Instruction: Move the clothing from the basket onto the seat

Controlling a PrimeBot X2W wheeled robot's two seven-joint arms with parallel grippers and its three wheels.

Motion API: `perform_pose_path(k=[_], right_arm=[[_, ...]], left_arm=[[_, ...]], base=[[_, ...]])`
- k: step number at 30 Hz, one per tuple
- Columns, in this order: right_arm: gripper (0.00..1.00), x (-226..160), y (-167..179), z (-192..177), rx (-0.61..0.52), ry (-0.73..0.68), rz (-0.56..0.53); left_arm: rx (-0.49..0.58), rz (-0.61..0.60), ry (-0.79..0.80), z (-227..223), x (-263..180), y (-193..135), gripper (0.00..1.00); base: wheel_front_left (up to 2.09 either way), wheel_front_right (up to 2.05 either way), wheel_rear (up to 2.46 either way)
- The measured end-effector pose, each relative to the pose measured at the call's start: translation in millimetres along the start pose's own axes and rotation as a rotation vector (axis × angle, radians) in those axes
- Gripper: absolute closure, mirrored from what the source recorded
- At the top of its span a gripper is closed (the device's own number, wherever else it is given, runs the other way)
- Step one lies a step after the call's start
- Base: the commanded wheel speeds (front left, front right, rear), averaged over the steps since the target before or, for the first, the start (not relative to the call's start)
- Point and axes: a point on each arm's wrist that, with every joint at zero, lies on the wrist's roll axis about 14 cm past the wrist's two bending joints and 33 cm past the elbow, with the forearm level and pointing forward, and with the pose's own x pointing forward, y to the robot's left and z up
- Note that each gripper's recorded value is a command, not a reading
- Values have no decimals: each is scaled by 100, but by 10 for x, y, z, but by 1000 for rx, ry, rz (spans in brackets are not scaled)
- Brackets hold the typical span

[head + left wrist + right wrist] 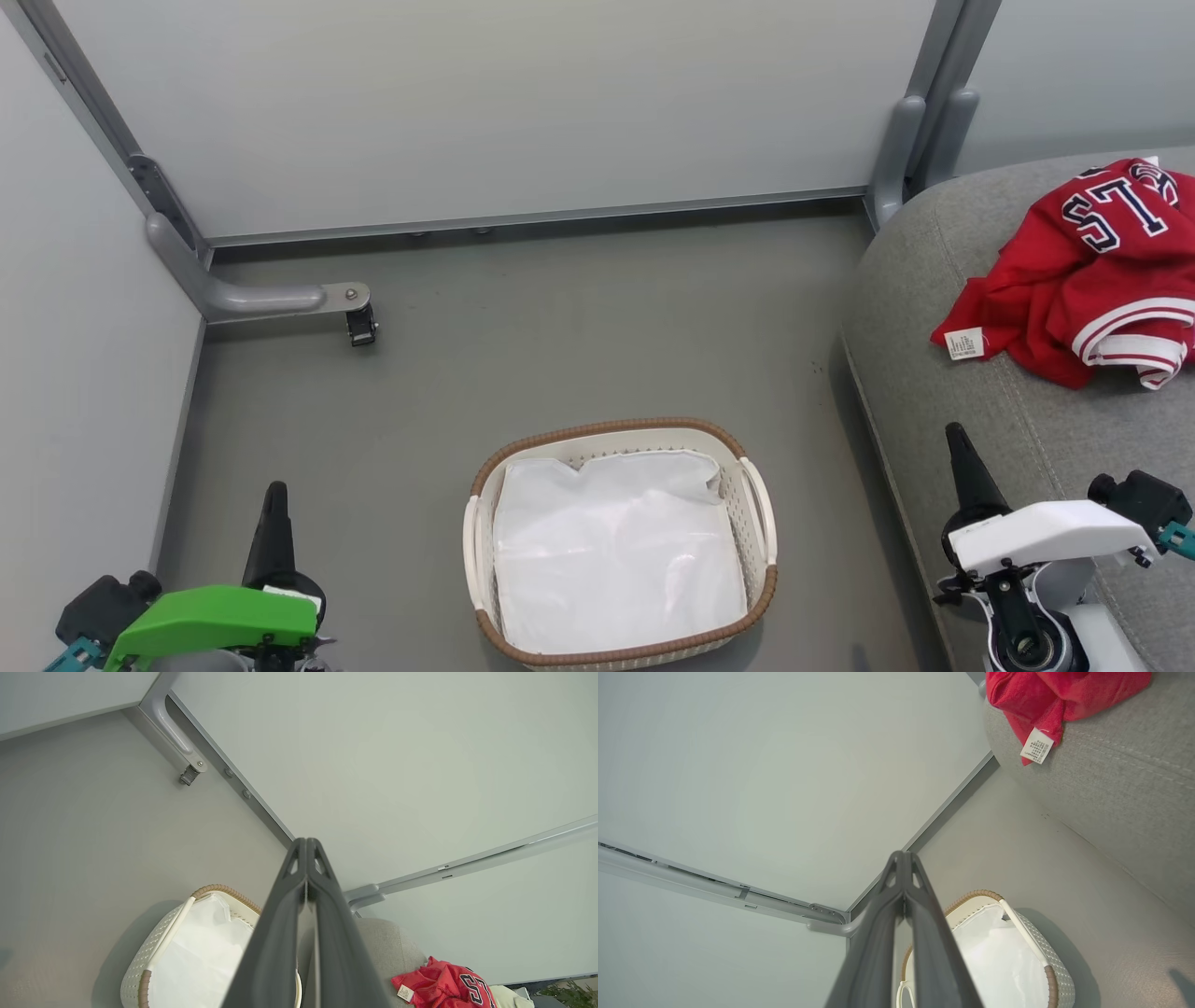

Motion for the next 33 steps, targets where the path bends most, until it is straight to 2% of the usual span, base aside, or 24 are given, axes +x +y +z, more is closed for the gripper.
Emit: perform_pose_path(k=[33], right_arm=[[100, -72, -19, 175, 324, -27, 5]], left_arm=[[-291, -52, 9, 99, 102, -160, 100]], base=[[0, 0, 0]])
